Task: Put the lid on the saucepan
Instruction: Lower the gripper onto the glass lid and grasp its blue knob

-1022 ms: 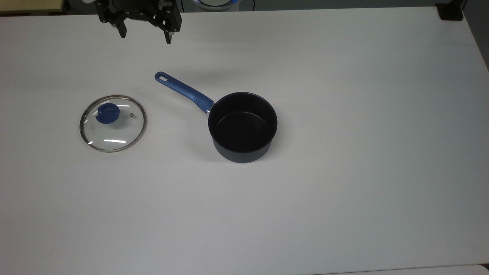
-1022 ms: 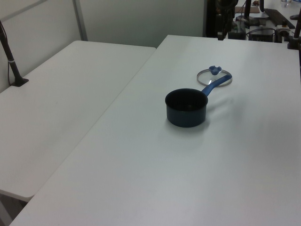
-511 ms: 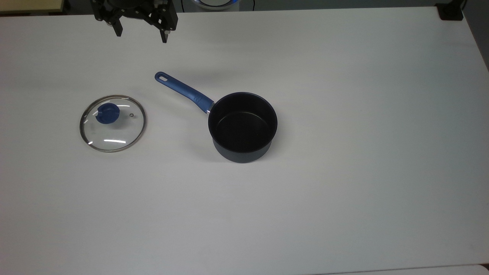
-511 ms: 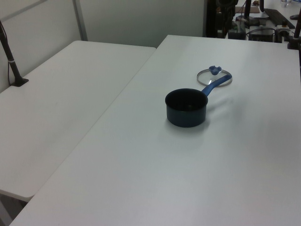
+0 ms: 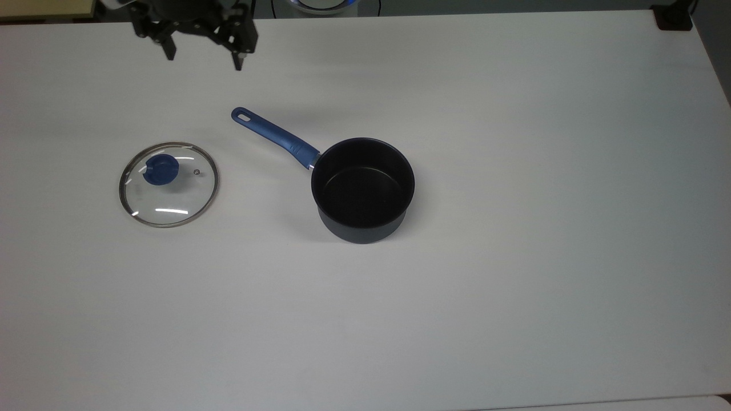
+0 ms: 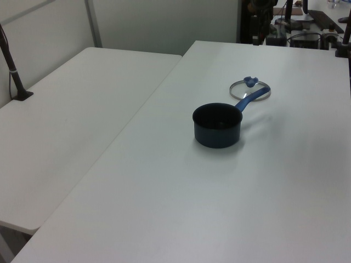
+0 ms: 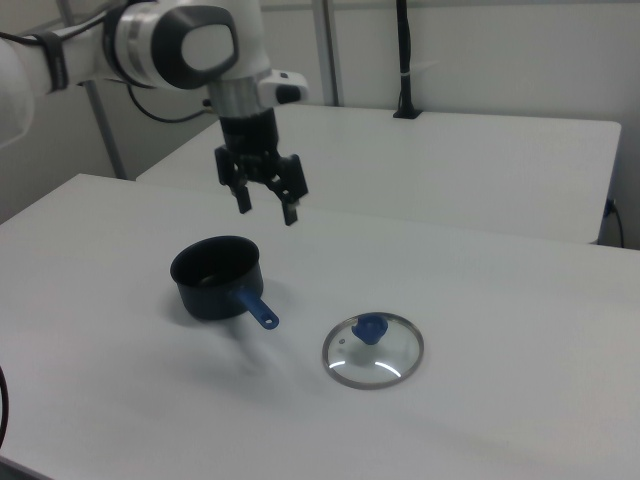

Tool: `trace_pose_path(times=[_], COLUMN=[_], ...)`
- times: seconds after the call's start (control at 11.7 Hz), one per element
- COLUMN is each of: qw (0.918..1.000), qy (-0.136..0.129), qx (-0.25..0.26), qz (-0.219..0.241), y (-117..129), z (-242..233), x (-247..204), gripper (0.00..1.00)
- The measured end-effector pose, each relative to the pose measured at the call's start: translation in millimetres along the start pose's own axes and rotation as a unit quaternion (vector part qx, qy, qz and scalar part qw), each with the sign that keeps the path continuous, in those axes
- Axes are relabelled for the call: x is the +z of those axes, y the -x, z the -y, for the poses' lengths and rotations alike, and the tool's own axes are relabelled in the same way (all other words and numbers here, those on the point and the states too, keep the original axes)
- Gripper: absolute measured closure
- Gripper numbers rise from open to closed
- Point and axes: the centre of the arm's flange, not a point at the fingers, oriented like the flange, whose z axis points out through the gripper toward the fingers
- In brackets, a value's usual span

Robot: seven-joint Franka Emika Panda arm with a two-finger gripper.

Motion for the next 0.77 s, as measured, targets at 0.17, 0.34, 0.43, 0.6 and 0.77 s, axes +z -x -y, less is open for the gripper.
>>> trace_pose_path(times=[0.17, 0.34, 0.43, 0.6, 0.77], qw=[0.9999, 0.9995, 0.9995, 0.9993, 0.9989], qy=[0.001, 0.015, 0.021, 0.033, 0.042], qx=[0.002, 0.002, 0.007, 0.013, -0.022], qz=[-0.011, -0.028, -0.024, -0.014, 0.005], y=[-20, -44, -53, -69, -78], z=[-22, -46, -58, -75, -85], x=[22, 57, 79, 126, 171], gripper=[0.00, 0.00, 0.00, 0.00, 0.00])
